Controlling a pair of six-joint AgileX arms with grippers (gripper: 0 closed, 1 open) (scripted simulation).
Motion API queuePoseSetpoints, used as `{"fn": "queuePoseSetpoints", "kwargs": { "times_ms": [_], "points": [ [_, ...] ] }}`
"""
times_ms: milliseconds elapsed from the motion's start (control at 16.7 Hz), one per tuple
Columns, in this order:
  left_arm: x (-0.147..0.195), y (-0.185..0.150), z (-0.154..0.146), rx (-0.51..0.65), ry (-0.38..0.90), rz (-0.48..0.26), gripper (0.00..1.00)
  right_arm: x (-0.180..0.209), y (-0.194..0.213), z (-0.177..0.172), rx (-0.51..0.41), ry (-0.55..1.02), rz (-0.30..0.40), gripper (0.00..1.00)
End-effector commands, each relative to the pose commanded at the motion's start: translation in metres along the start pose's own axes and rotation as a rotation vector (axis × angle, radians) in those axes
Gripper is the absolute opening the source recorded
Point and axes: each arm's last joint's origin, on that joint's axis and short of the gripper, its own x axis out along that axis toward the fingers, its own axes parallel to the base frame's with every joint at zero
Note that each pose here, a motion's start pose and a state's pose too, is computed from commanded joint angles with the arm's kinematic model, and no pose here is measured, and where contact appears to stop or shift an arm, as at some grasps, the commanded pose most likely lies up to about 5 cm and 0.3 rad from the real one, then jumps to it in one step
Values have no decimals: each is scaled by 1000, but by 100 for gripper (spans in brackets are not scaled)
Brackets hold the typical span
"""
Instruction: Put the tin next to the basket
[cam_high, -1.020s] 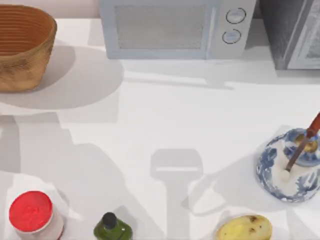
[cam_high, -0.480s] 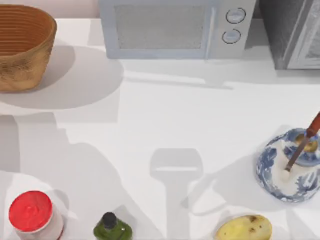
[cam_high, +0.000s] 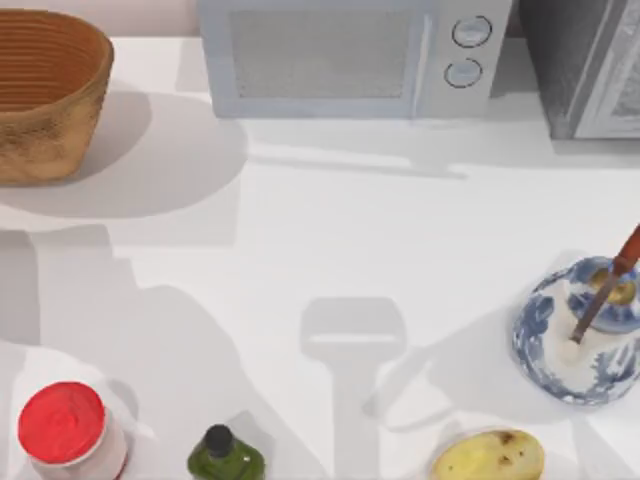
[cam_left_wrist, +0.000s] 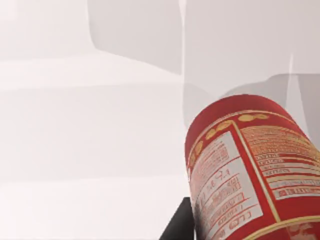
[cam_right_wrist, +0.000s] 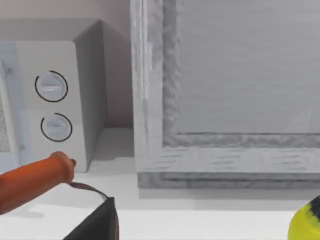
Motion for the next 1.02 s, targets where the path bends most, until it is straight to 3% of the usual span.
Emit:
{"fn": "queuePoseSetpoints", "kwargs": {
  "times_ms": [420, 1020],
  "points": [
    [0, 0, 0, 0, 0, 0, 98, 0, 0, 0, 0, 0, 0, 100],
    [-1, 0, 0, 1, -1, 0, 100, 0, 0, 0, 0, 0, 0, 100]
  ]
}}
